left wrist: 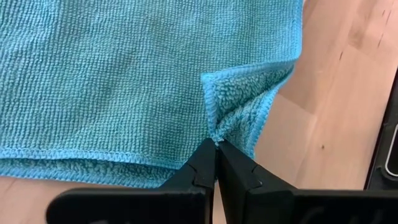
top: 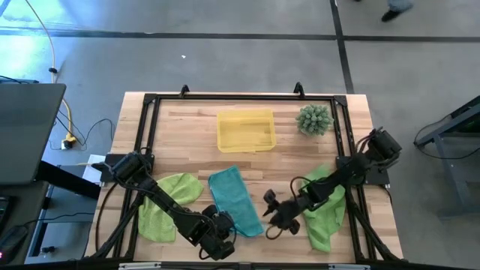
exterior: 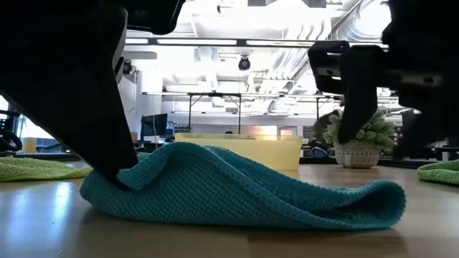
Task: Roll microfiber towels into tight, uniform cylinder then place into a basket
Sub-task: Roll the blue microfiber cloth
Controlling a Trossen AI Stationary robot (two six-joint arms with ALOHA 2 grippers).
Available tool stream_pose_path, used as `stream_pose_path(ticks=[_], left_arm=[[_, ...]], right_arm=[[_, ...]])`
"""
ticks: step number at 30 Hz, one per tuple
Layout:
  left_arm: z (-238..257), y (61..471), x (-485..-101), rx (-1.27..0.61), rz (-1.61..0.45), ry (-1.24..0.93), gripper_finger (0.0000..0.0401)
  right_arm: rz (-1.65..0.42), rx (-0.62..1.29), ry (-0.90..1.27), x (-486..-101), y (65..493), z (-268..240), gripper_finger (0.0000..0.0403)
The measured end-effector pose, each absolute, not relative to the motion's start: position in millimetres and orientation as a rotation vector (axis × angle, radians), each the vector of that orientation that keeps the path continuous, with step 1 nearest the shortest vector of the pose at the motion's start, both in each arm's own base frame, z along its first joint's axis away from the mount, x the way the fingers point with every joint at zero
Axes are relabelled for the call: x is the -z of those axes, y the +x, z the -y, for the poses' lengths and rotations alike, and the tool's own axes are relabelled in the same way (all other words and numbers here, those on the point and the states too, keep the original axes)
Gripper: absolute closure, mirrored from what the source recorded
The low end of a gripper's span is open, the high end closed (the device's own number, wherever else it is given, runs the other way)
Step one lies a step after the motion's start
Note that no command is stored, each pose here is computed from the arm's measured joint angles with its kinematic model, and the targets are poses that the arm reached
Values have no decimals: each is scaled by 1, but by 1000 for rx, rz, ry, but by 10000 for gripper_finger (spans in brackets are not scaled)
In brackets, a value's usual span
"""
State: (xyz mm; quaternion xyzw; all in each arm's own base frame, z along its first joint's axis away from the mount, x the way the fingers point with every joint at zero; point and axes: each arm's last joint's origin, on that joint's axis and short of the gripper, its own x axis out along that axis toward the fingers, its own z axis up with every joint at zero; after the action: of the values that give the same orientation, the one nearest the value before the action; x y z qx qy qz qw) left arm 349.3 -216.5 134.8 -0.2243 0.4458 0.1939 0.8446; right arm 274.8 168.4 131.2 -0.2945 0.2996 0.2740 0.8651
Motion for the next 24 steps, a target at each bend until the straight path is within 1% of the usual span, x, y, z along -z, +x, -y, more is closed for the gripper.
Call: stream_pose_path(ticks=[4, 7, 11, 15, 20, 24], left_arm=[[216, 349, -135, -405, -942, -467, 400], [216, 349, -135, -405, -943, -467, 400], [216, 349, -135, -404, -945, -467, 400], [215, 350, -135, -405, -945, -466, 400], [212, 352, -135, -411, -946, -473, 400], [210, 354, -134, -406, -952, -466, 400]], right_arm=[[-583, -642, -779, -119, 277, -173, 230], [-550, -683, -886, -113, 277, -177, 239], [-494, -709, -963, -107, 279, -181, 255], [-458, -709, -984, -102, 282, -183, 264], [-401, -692, -960, -97, 288, -187, 265], [-394, -689, -957, -96, 289, -187, 265]])
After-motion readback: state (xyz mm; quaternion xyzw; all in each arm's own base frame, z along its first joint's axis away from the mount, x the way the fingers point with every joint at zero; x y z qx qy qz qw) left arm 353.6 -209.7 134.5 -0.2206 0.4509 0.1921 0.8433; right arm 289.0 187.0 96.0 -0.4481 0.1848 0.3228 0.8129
